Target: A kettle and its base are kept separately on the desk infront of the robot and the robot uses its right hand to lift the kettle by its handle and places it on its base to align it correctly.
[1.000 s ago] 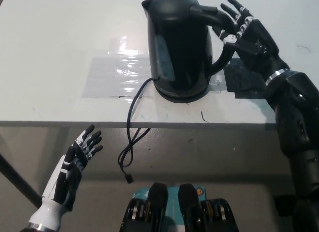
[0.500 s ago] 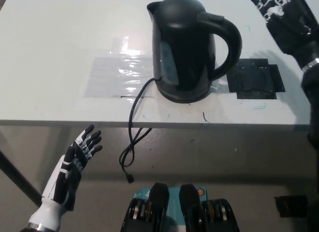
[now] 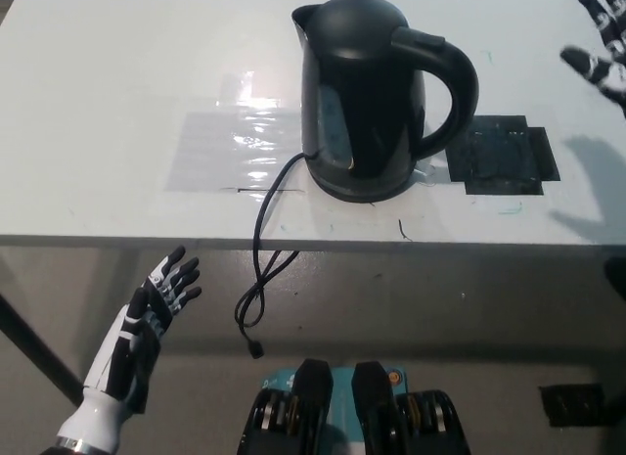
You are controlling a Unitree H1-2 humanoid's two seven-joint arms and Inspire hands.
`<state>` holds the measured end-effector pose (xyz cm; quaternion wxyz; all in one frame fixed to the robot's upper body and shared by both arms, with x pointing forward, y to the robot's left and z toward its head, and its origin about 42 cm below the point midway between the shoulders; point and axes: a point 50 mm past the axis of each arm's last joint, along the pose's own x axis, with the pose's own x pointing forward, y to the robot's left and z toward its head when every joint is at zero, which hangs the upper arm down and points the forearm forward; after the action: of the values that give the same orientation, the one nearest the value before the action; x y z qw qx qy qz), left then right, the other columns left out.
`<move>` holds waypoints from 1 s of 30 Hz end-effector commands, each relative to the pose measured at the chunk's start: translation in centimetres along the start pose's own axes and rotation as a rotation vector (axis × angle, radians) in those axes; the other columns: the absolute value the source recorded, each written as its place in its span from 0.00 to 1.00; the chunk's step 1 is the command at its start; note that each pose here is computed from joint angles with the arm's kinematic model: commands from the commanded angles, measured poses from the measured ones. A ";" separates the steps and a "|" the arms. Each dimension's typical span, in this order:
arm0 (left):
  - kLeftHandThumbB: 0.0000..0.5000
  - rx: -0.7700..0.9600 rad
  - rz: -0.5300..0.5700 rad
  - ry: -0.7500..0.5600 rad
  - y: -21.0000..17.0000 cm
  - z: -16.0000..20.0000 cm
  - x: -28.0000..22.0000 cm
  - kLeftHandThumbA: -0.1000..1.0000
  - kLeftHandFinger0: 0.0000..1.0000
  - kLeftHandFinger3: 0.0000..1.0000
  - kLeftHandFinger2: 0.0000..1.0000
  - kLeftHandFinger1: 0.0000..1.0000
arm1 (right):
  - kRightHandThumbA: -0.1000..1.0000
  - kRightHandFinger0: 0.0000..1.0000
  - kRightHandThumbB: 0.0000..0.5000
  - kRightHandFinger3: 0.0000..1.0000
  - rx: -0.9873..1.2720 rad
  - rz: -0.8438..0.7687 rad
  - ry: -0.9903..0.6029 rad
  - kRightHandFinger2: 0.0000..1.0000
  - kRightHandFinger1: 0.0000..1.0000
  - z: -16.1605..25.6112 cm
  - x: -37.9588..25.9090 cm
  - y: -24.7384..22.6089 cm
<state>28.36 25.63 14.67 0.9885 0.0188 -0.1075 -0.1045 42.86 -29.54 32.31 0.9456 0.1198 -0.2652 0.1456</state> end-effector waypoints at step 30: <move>0.07 0.015 0.037 -0.081 0.9 1.5 0.5 1.00 1.00 1.00 1.00 1.00 | 0.96 1.00 0.60 1.00 -0.447 -0.100 0.116 1.00 1.00 -9.3 -20.7 5.4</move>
<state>28.38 25.82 14.64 0.9891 0.0181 -0.1057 -0.1010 27.77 -27.68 13.94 0.9861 -0.0327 -0.1572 0.0436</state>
